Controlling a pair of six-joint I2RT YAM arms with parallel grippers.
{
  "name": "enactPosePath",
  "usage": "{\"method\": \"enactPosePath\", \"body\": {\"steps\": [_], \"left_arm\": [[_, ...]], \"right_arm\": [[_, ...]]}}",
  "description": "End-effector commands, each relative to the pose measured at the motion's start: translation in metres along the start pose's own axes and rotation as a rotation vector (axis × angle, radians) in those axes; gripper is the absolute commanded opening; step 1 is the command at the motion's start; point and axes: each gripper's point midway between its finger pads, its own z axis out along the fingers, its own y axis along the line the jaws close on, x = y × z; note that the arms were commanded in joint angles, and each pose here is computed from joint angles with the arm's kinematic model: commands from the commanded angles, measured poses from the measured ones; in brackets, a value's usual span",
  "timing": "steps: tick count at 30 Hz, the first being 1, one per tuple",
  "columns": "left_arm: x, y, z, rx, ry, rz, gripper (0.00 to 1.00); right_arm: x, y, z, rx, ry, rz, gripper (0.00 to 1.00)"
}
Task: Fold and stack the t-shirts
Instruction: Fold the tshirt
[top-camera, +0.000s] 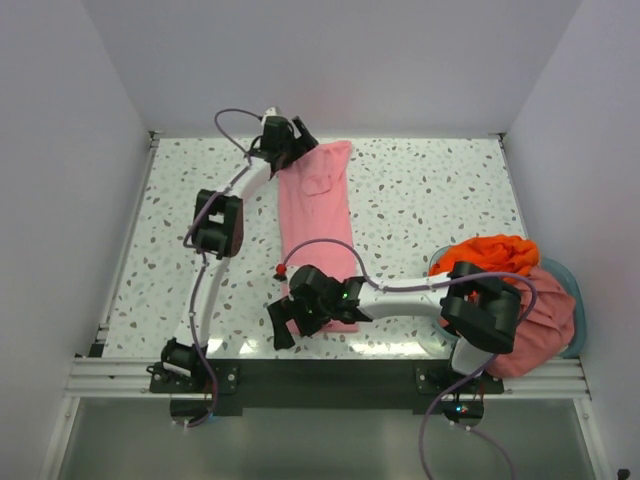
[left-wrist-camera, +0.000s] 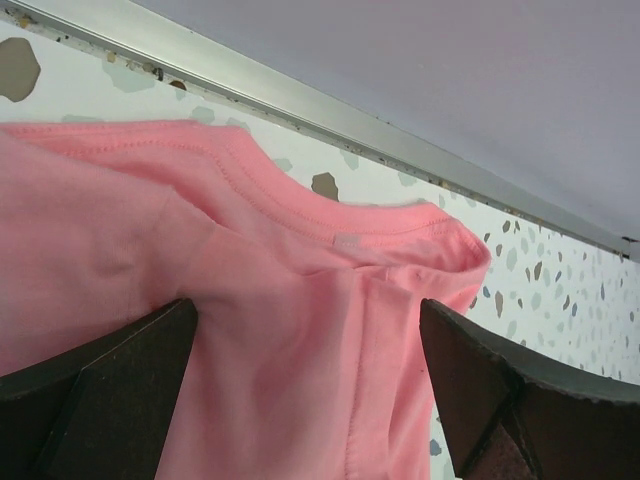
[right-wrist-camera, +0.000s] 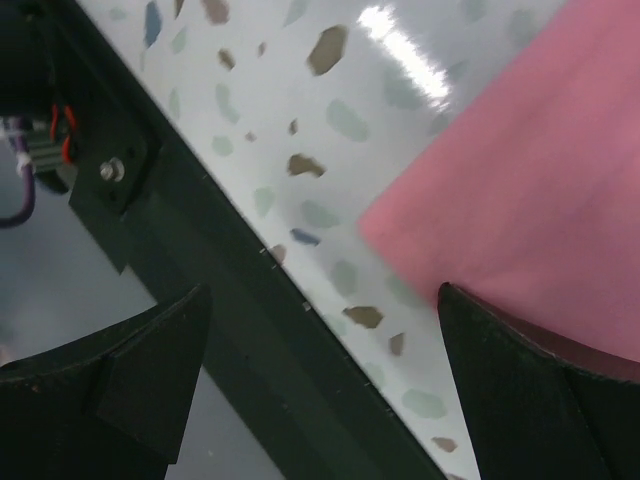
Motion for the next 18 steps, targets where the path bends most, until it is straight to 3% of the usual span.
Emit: {"method": "enactPosePath", "body": {"steps": [1,6,9,12,13,18], "left_arm": [[0.032,0.071,0.018,-0.199,0.038,-0.073,1.00],[-0.008,0.011,0.007,-0.021,-0.008,-0.048,1.00],[-0.049,-0.049,-0.032,0.113,-0.048,0.005,1.00],[-0.088,-0.108,-0.101,0.191,-0.104,0.100,1.00],[-0.115,-0.143,-0.150,0.245,-0.156,0.130,1.00],[-0.068,-0.107,-0.258,0.069,-0.039,0.162,1.00]], "right_arm": [[0.010,0.036,-0.015,-0.101,0.080,-0.057,0.99],[-0.014,0.040,-0.042,-0.047,-0.004,-0.104,0.98],[-0.034,0.041,-0.066,0.000,-0.099,-0.107,0.99],[-0.042,0.024,-0.088,0.111,-0.162,-0.063,0.99],[-0.039,0.012,-0.101,0.157,-0.171,-0.025,0.99],[-0.027,-0.062,-0.137,0.340,-0.253,0.232,0.99]]}}
